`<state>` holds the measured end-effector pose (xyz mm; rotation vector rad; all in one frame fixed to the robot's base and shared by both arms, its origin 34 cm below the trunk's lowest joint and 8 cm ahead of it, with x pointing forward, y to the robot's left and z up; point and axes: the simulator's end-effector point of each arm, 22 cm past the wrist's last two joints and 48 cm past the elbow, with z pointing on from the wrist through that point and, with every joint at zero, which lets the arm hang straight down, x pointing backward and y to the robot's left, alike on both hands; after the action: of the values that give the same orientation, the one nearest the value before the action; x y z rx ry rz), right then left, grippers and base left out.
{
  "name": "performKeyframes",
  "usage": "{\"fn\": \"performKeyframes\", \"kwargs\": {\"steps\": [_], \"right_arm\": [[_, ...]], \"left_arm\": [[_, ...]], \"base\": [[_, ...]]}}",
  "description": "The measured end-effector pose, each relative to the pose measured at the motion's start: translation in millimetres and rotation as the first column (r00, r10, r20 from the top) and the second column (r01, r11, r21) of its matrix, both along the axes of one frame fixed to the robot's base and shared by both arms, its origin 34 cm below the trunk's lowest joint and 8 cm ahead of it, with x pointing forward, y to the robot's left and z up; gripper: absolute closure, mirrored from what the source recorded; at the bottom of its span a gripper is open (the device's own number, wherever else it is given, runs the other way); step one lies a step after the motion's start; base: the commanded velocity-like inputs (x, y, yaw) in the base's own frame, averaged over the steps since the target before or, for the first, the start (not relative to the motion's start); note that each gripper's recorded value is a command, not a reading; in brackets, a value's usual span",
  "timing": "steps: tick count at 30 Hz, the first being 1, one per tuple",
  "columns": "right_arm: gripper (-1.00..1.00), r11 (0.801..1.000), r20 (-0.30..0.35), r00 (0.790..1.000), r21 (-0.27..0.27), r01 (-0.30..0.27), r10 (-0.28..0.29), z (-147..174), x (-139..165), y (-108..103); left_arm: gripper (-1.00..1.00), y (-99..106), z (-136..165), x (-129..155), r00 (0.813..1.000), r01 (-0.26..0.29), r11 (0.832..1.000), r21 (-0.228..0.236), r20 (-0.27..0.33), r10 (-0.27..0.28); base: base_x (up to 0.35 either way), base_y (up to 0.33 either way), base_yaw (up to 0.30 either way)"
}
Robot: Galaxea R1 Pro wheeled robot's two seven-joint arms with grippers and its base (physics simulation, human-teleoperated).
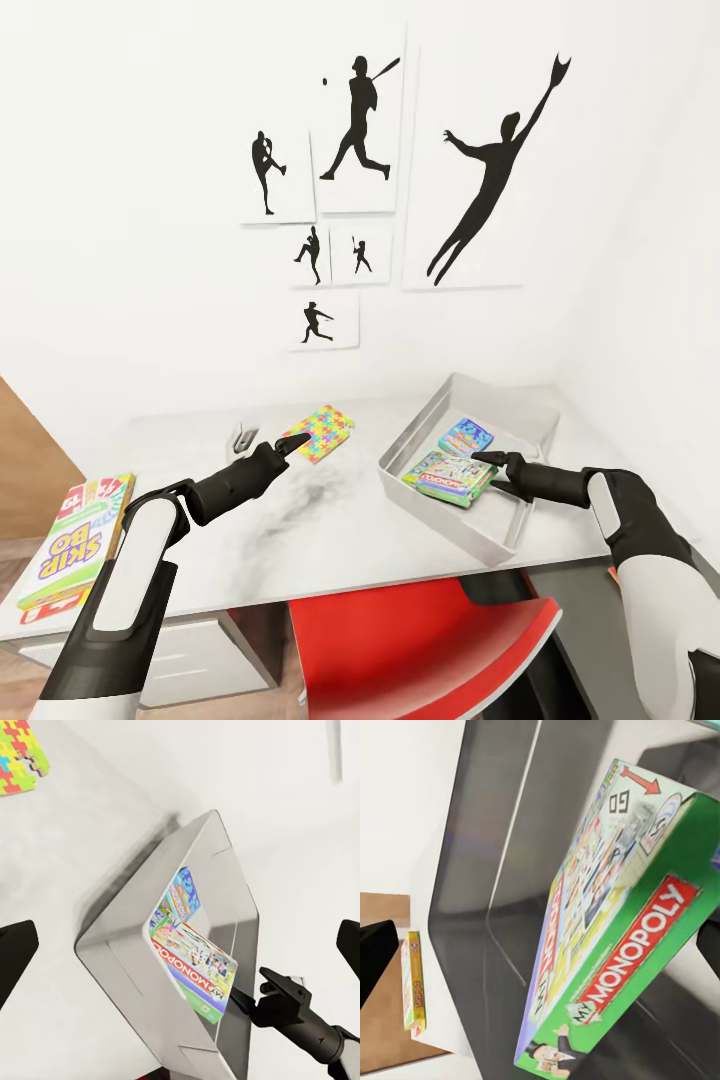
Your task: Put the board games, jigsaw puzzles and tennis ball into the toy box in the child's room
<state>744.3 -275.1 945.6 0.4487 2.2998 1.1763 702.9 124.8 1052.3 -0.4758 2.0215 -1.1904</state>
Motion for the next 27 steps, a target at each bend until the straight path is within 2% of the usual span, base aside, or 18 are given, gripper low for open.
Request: {"fn": "performKeyframes", "kwargs": {"steps": [13,27], "right_arm": [[-1.0,1.0,0.019,1.0,-0.015,0.004,-0.004,6,3,-5],[-1.0,0.995,0.166,0.986,-0.1,0.023,-0.006,56,19,-20]], "left_arm": [[-1.0,0,0,0,1.0,0.0,1.0,0.0,-0.001,0.0],[-1.0,-1,1,0,1.0,0.0,1.0,-0.001,0.001,0.0]], "base": [[0.0,0.0,0.0],[0.0,0.0,0.0]]}}
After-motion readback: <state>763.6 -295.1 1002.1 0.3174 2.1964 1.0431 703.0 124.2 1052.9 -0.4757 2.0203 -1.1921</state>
